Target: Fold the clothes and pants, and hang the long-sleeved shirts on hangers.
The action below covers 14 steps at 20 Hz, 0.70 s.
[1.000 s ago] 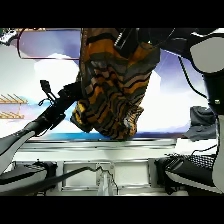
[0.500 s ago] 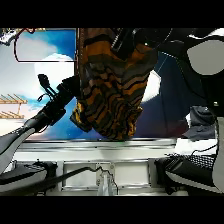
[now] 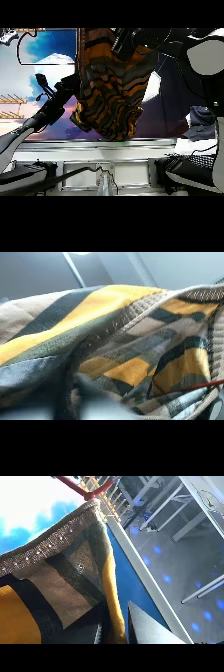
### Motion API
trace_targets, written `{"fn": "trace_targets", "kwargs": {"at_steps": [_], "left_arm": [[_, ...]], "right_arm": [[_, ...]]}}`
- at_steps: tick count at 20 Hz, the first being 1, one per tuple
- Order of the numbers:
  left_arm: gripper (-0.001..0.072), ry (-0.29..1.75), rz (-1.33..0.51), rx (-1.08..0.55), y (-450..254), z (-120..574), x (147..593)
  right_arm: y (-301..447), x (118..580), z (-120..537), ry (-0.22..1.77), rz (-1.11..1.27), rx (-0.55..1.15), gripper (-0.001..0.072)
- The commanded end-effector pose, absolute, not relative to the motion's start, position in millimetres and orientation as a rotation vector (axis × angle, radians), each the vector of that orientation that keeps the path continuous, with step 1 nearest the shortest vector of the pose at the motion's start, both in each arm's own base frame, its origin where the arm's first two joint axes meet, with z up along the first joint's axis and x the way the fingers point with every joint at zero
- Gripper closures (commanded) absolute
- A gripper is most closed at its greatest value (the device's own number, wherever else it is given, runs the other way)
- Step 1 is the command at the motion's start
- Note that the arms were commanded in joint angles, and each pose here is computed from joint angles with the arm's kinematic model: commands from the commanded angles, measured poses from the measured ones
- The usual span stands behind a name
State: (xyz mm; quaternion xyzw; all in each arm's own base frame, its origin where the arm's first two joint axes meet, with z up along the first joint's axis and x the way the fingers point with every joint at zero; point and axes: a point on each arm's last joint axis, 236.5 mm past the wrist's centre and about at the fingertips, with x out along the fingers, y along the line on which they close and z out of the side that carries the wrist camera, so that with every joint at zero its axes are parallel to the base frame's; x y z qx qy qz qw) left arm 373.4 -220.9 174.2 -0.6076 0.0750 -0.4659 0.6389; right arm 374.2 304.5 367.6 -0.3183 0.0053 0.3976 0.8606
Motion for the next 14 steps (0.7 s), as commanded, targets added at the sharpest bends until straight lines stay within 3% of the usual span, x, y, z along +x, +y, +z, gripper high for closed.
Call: {"fn": "trace_targets", "kwargs": {"at_steps": [1, 6, 9, 14], "left_arm": [[0.0691, 0.162, -1.08, -1.349, -229.1, 174.4, 368.7], [0.0693, 0.126, -1.018, -1.397, -196.1, 176.2, 386.0], [0.0693, 0.133, -0.95, -1.549, -154.9, 177.3, 403.5], [0.0694, 0.054, -0.973, -1.613, -117.3, 193.7, 403.1]], "right_arm": [[304.9, 373.4, 367.4, 0.012, 0.837, -0.669, 0.0649], [295.9, 382.4, 364.3, -0.003, 0.793, -0.773, 0.0649], [293.5, 399.5, 379.9, -0.151, 0.715, -0.973, 0.065], [302.8, 420.8, 404.0, -0.319, 0.613, -1.041, 0.065]]}}
